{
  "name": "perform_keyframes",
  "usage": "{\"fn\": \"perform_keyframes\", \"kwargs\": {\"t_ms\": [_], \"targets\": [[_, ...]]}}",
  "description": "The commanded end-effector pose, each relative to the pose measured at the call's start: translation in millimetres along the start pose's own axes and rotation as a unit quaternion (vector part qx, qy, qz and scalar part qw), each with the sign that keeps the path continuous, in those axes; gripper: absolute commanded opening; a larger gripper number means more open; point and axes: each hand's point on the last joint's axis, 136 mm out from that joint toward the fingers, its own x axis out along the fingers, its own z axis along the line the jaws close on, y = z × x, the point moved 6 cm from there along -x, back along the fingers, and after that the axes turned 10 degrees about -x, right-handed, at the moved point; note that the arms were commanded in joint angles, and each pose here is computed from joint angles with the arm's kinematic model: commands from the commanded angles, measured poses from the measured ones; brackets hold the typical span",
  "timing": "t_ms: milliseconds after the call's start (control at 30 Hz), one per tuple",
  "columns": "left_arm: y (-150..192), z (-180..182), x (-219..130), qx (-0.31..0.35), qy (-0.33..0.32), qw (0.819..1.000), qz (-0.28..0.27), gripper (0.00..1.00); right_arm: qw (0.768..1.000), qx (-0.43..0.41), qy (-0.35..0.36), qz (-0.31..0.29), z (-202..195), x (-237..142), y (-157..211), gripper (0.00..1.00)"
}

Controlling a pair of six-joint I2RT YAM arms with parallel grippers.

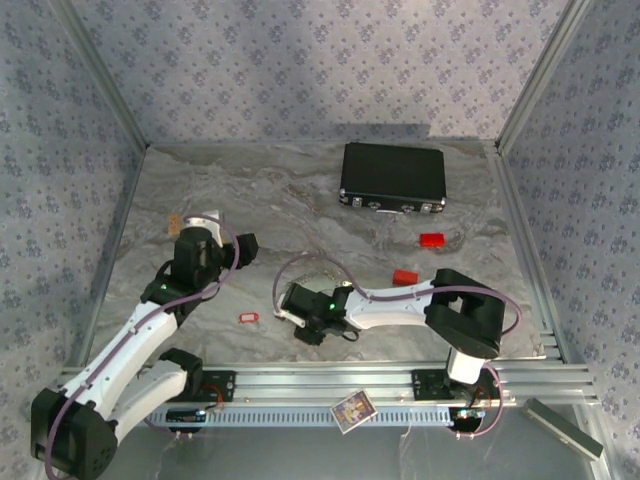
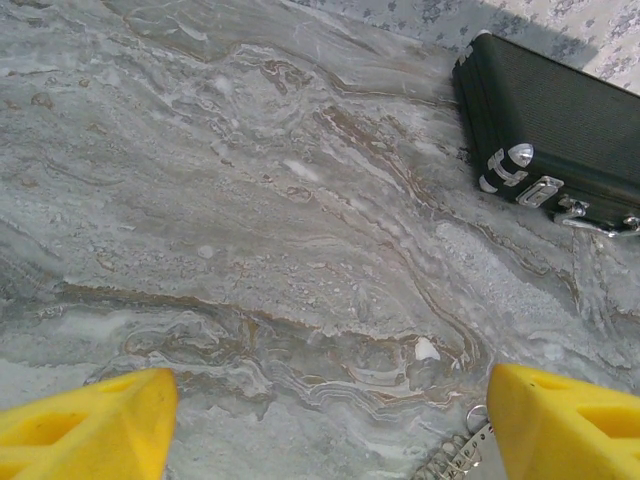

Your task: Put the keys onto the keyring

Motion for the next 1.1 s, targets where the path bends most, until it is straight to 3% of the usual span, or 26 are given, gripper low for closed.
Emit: {"fn": "perform_keyframes", "kwargs": {"t_ms": [0,333,633,1067], "targets": [[2,6,-3,-0.008,-0.011,1.0,-0.004,0.8,1.0,-0.028,0.009,0.005,0,7,1,0.35],[2,6,-3,-0.011,-0.011,1.0,-0.005,0.8,0.999,-0.034,-0.014,-0.019,4,5,-3,0.34],[2,7,-2,-0.011,-0.012,1.0,-0.006,0.8,0.997,0.049,-0.021,-0.055,-12,-8,3,0.33],[2,8,-2,-0.008,-0.013,1.0,-0.008,0.8,0.992,0.081,-0.066,-0.074,-12,-10,4,0.32]]}}
